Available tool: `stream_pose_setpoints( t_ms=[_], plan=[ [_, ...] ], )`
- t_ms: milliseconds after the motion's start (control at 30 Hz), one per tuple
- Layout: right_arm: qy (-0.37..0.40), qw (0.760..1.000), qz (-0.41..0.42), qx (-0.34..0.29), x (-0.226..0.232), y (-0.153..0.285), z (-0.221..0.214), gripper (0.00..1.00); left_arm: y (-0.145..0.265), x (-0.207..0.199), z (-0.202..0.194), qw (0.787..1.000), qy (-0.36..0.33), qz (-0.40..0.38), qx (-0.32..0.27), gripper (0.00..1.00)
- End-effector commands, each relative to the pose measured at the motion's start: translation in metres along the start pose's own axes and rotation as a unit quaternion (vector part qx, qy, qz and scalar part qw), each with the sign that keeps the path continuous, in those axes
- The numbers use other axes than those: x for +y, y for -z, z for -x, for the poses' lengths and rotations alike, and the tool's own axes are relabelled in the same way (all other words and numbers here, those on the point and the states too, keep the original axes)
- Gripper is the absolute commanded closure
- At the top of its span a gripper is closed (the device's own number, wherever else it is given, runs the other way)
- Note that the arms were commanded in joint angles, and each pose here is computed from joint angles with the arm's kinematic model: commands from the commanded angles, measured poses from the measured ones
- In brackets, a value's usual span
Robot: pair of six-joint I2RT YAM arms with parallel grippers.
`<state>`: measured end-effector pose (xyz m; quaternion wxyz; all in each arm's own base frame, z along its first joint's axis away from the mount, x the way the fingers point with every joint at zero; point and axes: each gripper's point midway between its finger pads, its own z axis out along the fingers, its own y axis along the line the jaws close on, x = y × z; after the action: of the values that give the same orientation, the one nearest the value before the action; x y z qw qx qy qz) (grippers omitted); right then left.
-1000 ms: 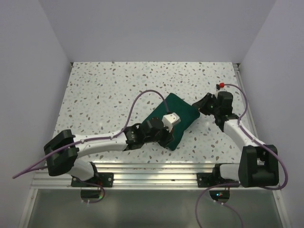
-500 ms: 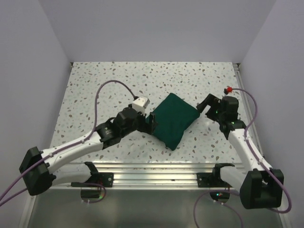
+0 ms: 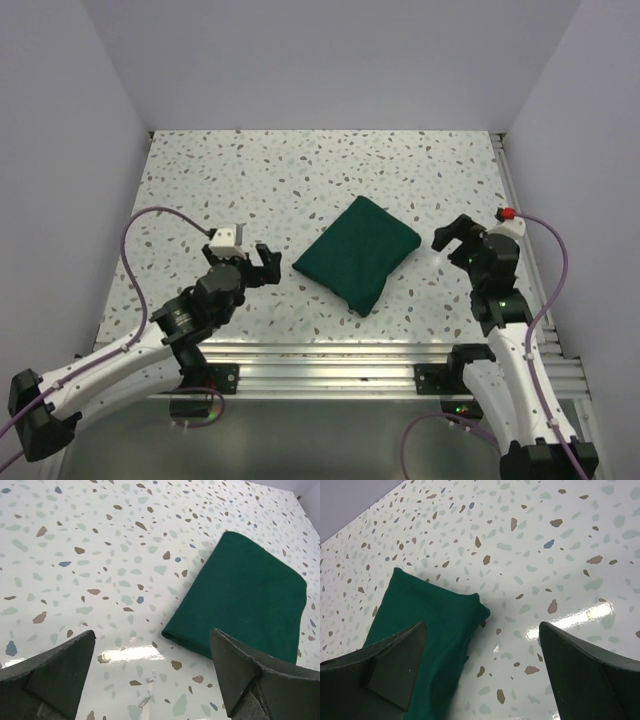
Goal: Prepare the surgical pack
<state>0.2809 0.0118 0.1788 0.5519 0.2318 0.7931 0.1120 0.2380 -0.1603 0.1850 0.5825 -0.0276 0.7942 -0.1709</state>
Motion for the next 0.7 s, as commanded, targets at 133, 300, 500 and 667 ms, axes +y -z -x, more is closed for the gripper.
stream_pose_setpoints(
  t_ms=[133, 300, 500, 667],
  plan=[
    [0.008, 0.999, -0.032, -0.022, -0.016, 0.007, 0.004, 0.01, 0.006, 0.034, 0.008, 0.996, 0.031, 0.06, -0.061, 0.0],
    [0.007, 0.999, -0.035, -0.028, -0.017, 0.01, 0.005, 0.02, 0.004, 0.035, 0.004, 0.996, 0.027, 0.061, -0.057, 0.0],
    [0.008, 0.999, -0.038, -0.033, -0.02, 0.011, 0.006, 0.01, 0.002, 0.033, 0.002, 0.997, 0.018, 0.06, -0.054, 0.0],
    [0.007, 0.998, -0.045, -0.035, -0.022, 0.011, 0.007, 0.02, 0.0, 0.034, -0.001, 0.997, 0.012, 0.058, -0.053, 0.0]
  ],
)
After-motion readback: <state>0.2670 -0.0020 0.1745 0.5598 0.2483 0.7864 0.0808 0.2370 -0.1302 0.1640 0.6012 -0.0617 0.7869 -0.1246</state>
